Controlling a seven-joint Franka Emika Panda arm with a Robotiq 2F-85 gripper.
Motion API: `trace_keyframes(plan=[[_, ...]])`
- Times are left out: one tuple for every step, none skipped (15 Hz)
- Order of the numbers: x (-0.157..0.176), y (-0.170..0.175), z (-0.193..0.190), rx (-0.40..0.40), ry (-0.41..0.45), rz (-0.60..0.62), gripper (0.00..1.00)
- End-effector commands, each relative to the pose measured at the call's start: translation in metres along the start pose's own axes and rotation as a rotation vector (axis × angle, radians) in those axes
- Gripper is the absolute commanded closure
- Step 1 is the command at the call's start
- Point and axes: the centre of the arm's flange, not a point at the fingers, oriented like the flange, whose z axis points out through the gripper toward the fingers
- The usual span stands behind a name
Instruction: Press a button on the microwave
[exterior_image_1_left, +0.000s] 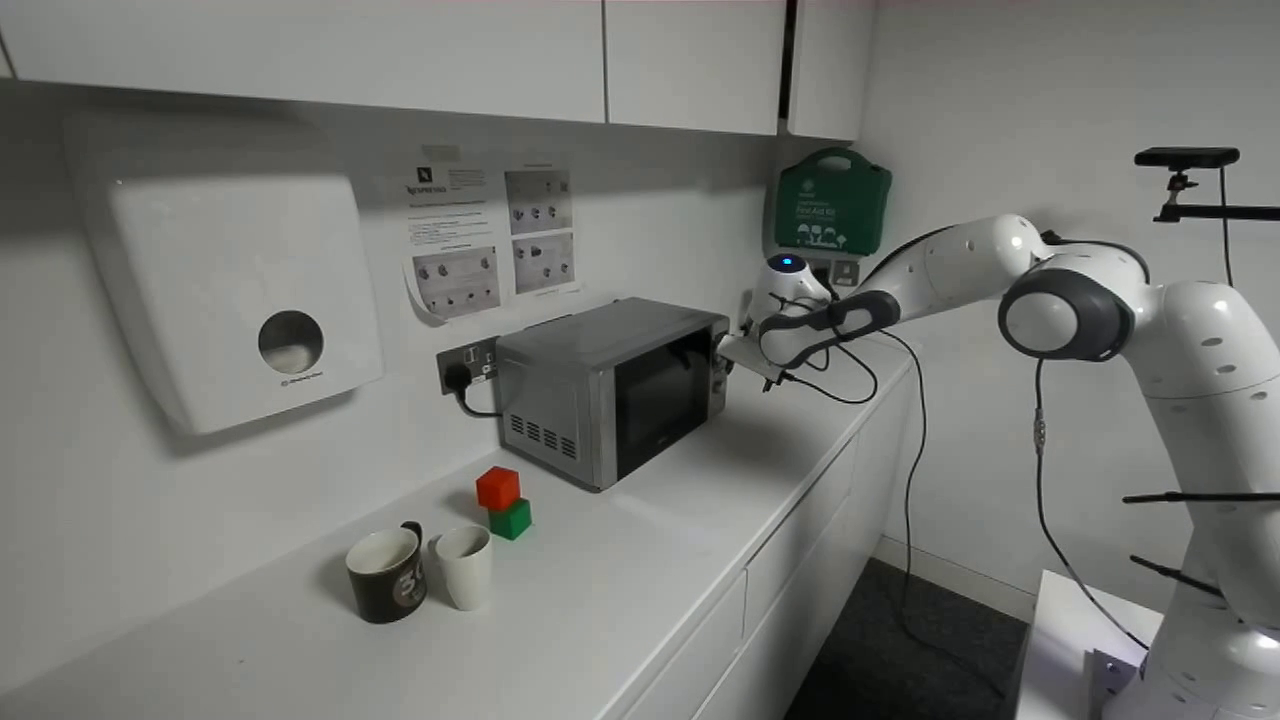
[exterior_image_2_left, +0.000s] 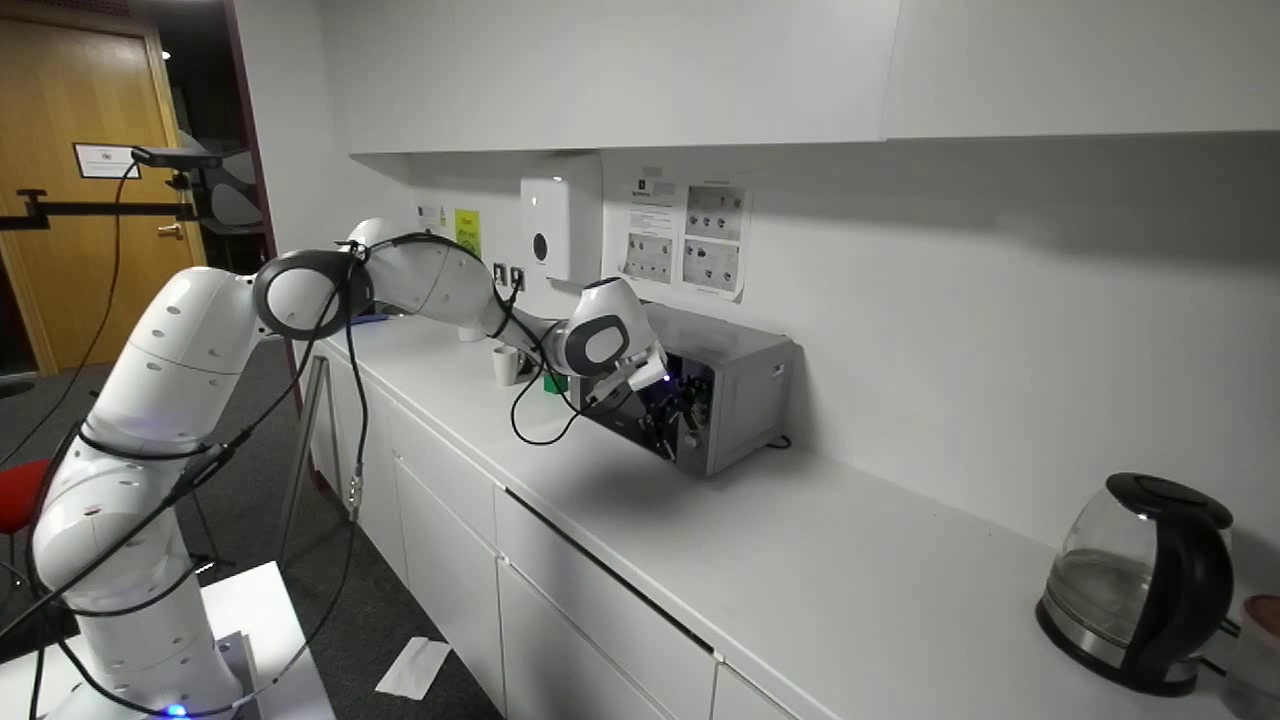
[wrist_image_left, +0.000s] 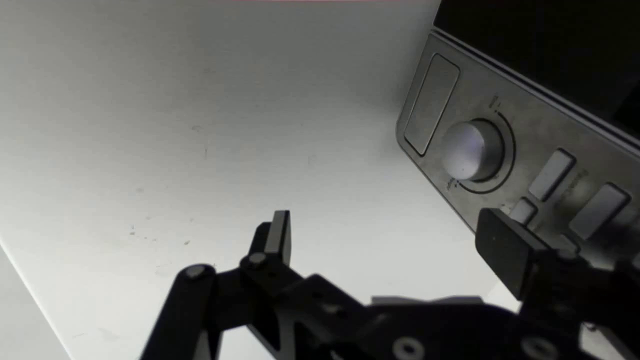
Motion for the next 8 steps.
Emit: trace_keyframes(plan=[[0.0060,-0.0112,0.0049,-0.016,0.006,0.025,0.00],[0.0061,-0.0111,0.0068,-0.018,0.006,0.026,0.00],[0.0065,-0.0115,0.0081,-0.017,0.004,0.028,0.00],[0.0065,-0.0119,0.0092,-0.017,0.002,0.029,0.00],[0.0063,-0.0125,0.0100,-0.013,-0.004,0.031,0.00],[0.0059,-0.0130,0.0106,-0.009,-0.013,0.035,0.00],[0.0058,-0.0133,0.0107,-0.002,-0.024,0.042,0.00],[0.0058,-0.0137,0.0104,0.004,-0.038,0.051,0.00]])
